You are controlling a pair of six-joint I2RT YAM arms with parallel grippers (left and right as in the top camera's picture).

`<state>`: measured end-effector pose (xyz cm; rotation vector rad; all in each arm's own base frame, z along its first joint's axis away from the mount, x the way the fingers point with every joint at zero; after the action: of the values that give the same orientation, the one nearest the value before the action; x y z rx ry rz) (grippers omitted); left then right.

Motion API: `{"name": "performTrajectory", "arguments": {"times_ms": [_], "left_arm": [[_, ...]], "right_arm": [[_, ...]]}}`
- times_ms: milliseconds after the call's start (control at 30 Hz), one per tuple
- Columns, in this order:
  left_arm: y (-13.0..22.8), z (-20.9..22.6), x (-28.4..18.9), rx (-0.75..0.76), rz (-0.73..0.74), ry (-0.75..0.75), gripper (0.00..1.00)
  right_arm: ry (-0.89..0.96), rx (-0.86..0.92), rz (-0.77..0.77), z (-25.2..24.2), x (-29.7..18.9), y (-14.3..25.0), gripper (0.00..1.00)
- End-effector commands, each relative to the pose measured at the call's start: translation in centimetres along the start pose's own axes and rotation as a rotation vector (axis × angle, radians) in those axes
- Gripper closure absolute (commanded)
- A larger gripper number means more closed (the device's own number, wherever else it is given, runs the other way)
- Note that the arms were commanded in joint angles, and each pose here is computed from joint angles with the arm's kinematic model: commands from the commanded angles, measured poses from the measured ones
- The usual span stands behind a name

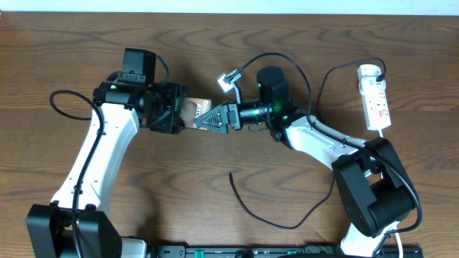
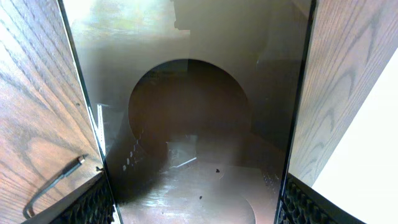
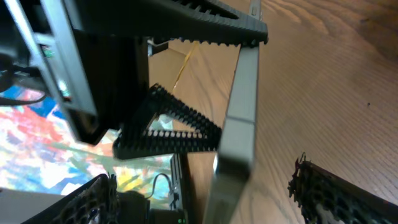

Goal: Plug charger to phone and switch on socket
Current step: 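Bring the right gripper to the phone and grasp its edge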

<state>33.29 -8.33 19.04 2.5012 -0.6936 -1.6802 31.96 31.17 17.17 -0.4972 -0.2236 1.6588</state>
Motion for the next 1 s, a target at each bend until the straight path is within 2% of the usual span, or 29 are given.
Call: {"name": "performTrajectory", "arguments": {"times_ms": [0, 300, 333, 433, 467, 500, 800, 867, 967], "left_arm": [[0.8, -0.8, -1.1, -0.027, -0.003, 0.038, 0.93], [1.0, -0.5, -0.8, -0.034, 0.000, 0.027, 0.93], [0.9, -0.3, -0.7, -0.042, 0.001, 0.022, 0.93], [0.9, -0.1, -0.5, -0.048, 0.001, 0.013, 0.93], [0.8, -0.1, -0.4, -0.049, 0.001, 0.011, 0.93], [0.8, -0.1, -0.3, -0.050, 0.001, 0.008, 0.93], [1.9, 0.0, 0.1, -0.022, 0.015, -0.005, 0.93], [2.4, 0.0, 0.3, -0.007, 0.021, -0.007, 0.93], [2.7, -0.2, 0.4, 0.007, 0.018, -0.003, 0.93]], "right_arm": [[0.054, 0.050, -0.052, -0.2, 0.7, -0.7, 0.11], [0.106, 0.128, -0.103, -0.6, 1.3, -1.0, 0.39], [0.106, 0.135, -0.104, -0.6, 1.3, -1.0, 0.46], [0.108, 0.154, -0.108, -0.7, 1.3, -1.0, 0.57], [0.108, 0.154, -0.108, -0.7, 1.3, -1.0, 0.65], [0.108, 0.155, -0.108, -0.7, 1.3, -1.0, 0.67], [0.111, 0.173, -0.114, -0.7, 1.3, -1.0, 0.64], [0.111, 0.177, -0.115, -0.7, 1.3, -1.0, 0.60], [0.115, 0.191, -0.120, -0.8, 1.3, -1.1, 0.65]]}}
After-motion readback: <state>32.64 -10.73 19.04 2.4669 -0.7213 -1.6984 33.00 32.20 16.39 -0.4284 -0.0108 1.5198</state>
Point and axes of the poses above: each gripper's point midway between its finger pads, its own x axis out along the fingers, its own z axis along the line the jaws close on, y = z × x, the point moved 5 cm from there along -x, back along the fingers, and after that the axes turned 3 degrees about x, right-handed, at the moved point
